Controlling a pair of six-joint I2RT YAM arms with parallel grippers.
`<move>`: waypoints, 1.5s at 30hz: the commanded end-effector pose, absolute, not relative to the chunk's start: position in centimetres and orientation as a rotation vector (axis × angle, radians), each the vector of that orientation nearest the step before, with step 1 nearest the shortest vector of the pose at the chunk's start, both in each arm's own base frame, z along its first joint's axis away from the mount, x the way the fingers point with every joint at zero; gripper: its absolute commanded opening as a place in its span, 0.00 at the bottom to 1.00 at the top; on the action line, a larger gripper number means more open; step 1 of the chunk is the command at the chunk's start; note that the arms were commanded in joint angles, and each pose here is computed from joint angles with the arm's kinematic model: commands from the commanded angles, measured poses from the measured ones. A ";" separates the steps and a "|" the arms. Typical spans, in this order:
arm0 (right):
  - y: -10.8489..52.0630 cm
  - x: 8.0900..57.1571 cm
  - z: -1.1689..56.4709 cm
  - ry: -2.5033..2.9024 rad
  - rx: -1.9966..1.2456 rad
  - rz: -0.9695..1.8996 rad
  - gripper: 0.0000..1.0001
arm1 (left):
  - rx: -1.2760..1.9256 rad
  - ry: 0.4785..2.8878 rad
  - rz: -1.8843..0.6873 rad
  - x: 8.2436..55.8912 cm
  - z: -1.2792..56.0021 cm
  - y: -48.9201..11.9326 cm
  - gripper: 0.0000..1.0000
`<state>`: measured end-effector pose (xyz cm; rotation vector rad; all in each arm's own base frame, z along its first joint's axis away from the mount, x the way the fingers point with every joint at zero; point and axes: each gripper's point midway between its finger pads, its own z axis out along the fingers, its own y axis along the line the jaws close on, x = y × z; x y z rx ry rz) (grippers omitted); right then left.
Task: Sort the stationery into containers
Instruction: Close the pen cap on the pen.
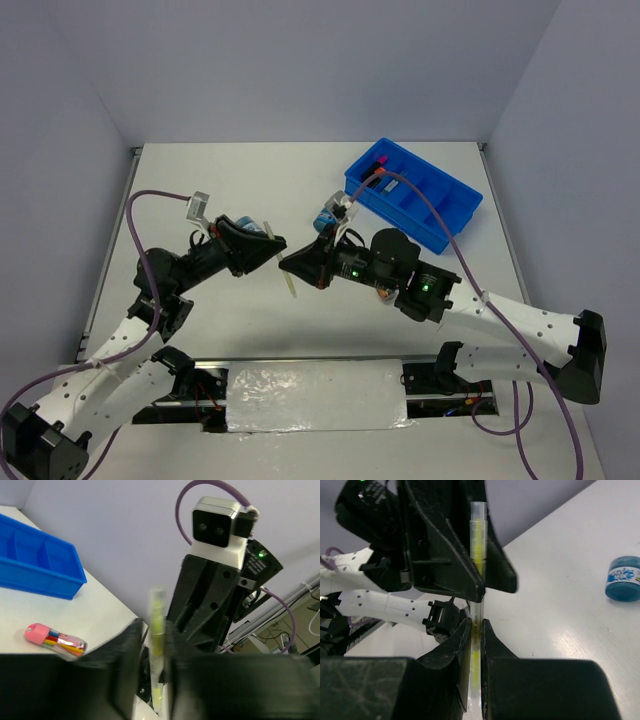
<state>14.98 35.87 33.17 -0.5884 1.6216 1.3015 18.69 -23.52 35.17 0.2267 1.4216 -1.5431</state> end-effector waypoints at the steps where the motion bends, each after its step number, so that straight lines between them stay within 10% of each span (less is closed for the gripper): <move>1: 35.9 15.0 36.5 1.535 -0.568 1.322 0.00 | 0.302 1.363 -1.529 17.8 36.1 -23.5 0.29; 7: 36.4 14.6 36.2 1.528 -0.613 1.340 0.00 | 0.366 1.323 -1.521 17.1 37.0 -23.5 0.00; 11: 37.4 12.9 34.6 1.524 -0.762 1.380 0.52 | 0.477 1.241 -1.517 15.4 39.0 -23.5 0.00; 13: 37.6 12.5 34.2 1.531 -0.791 1.402 0.56 | 0.561 1.186 -1.526 14.1 40.2 -23.5 0.00; 15: 37.9 12.1 34.1 1.523 -0.807 1.423 0.48 | 0.594 1.163 -1.524 13.6 41.0 -23.5 0.00; 18: 37.8 12.0 34.6 1.500 -0.808 1.436 0.04 | 0.613 1.165 -1.497 13.7 41.5 -23.5 0.03; 21: 37.6 11.9 35.2 1.478 -0.801 1.438 0.00 | 0.603 1.211 -1.465 14.4 41.2 -23.6 0.22; 23: 37.4 11.9 35.6 1.462 -0.786 1.443 0.00 | 0.573 1.250 -1.434 15.2 40.9 -23.5 0.54; 28: 37.5 12.6 35.3 1.488 -0.754 1.421 0.00 | 0.513 1.265 -1.370 16.1 41.4 -23.0 0.99; 45: 38.0 12.2 33.8 1.529 -0.792 1.430 0.00 | 0.350 1.315 -1.229 19.5 43.5 -21.7 0.81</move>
